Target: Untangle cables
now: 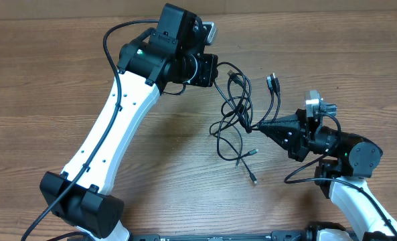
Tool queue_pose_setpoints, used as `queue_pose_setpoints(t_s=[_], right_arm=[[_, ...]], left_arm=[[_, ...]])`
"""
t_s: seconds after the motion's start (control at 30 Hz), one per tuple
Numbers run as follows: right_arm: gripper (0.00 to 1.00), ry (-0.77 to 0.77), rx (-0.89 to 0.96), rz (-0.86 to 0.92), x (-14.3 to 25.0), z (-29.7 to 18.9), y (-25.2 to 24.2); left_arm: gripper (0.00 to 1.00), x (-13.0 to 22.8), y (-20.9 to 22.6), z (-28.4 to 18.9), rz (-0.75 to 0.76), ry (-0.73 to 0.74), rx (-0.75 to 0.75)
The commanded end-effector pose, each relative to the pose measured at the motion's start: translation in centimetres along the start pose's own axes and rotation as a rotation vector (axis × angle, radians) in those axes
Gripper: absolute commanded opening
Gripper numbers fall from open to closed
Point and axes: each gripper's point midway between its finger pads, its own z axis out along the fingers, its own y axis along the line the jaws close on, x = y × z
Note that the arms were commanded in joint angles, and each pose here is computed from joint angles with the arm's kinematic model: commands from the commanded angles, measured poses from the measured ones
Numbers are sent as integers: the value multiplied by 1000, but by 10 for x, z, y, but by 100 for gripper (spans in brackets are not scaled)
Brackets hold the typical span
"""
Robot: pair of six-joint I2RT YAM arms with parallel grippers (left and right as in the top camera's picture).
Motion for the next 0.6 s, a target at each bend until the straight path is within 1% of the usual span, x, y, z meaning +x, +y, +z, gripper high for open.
queue_pose_setpoints(t_s=[0.0, 0.03, 0.07, 0.1, 0.13, 0.17, 0.23, 0.27, 0.33, 0.4, 0.57], right_arm=[[5, -37, 23, 1, -11, 1, -4], [17, -42, 38, 38, -10, 1, -9], [23, -43, 50, 66, -8, 1, -13], [31, -45, 69, 108, -6, 1, -19], [36, -45, 81, 129, -4, 0, -23], [47, -43, 102, 166, 0, 0, -30], [53, -40, 127, 205, 5, -1, -38], [58, -38, 139, 226, 8, -1, -41], [64, -43, 165, 265, 11, -2, -48], [64, -48, 174, 271, 11, -3, -50], [64, -46, 178, 200, 10, -3, -50]], left_arm=[[4, -5, 5, -2, 11, -12, -3], [4, -5, 4, -2, 23, -12, 3], [4, -5, 3, -2, 35, -12, 10], [4, -5, -2, -3, 70, -9, 35], [4, -4, -5, -3, 92, -7, 53], [4, -3, -10, -3, 126, -1, 84], [4, -1, -17, -4, 171, 6, 125], [4, 1, -20, -5, 201, 9, 149], [4, 2, -26, -5, 243, 12, 184], [4, 3, -27, -6, 250, 13, 192], [4, 5, -32, -7, 250, 22, 221]])
